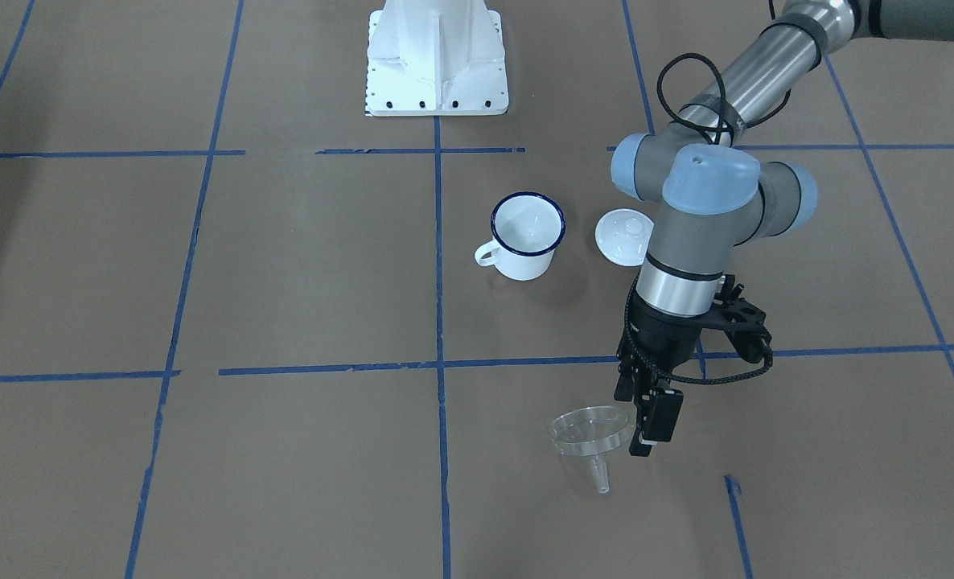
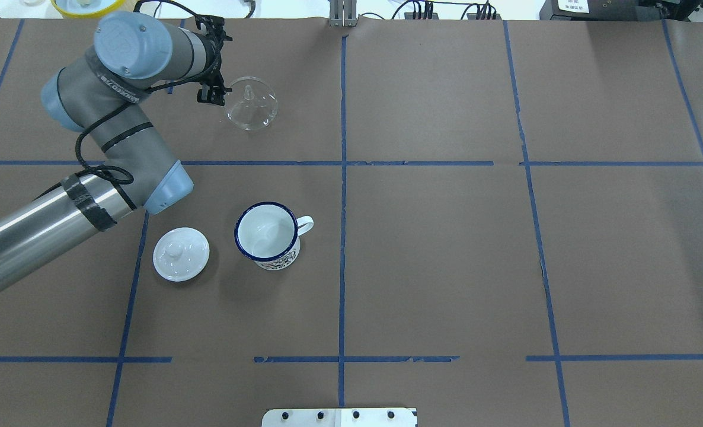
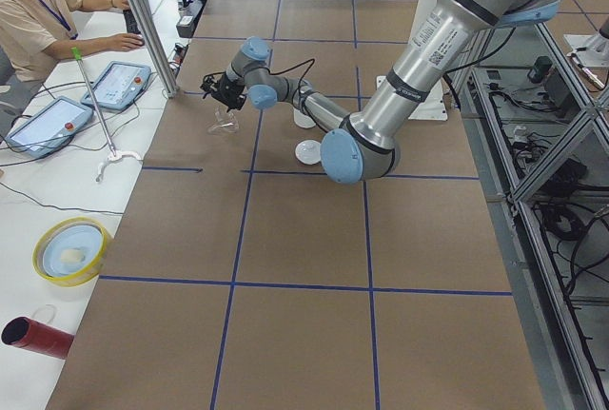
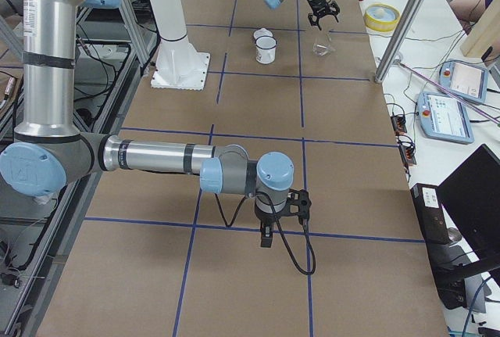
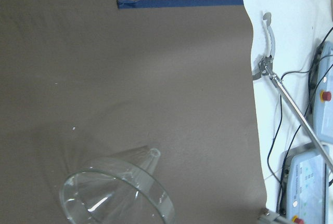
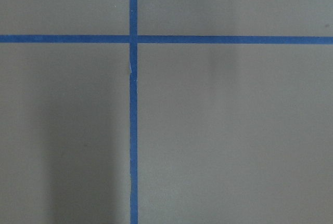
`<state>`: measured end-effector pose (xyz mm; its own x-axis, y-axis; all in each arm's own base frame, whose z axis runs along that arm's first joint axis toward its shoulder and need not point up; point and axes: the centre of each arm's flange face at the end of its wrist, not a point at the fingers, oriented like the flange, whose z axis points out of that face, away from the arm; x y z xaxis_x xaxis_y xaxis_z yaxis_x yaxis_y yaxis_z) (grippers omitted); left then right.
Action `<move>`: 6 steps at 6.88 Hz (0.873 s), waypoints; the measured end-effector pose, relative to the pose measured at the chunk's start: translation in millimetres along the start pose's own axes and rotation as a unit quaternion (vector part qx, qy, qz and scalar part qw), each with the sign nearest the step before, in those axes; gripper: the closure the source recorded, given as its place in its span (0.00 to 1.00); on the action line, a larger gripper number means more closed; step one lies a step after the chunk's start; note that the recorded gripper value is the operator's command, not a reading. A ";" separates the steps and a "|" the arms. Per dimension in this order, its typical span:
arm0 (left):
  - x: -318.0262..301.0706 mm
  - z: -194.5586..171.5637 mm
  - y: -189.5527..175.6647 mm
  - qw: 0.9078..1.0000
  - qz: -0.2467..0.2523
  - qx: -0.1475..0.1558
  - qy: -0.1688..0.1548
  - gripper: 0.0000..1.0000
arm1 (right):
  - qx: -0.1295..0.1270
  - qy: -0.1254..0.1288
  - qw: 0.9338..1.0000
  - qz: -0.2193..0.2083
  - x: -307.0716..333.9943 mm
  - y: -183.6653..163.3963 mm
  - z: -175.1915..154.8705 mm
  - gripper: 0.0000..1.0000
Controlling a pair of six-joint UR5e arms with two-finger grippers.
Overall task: Place funnel on cup
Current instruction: 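Release the lid and move the left gripper to the glass funnel, then grasp the clear glass funnel with the left gripper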
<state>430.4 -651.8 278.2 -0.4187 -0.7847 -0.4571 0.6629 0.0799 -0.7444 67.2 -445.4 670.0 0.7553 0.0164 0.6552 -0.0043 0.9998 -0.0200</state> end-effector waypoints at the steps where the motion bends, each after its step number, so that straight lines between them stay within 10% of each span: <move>1: -1.7 12.1 9.1 1.000 -0.021 0.013 0.009 0.01 | 0.000 0.000 1.000 0.000 0.0 0.0 0.0 0.00; 4: -12.7 26.0 19.4 0.999 -0.036 0.023 0.013 0.01 | 0.000 0.000 1.000 0.000 0.0 0.0 0.0 0.00; 6: -19.2 31.2 20.1 0.999 -0.042 0.023 0.010 0.34 | 0.000 0.000 1.000 0.000 0.0 0.0 0.0 0.00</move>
<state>471.1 -654.3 287.2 -0.4859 -0.7748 -0.4044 0.6523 -0.0135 -0.7578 67.1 -445.4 670.0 0.7553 0.0164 0.6552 -0.0043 0.9998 -0.0200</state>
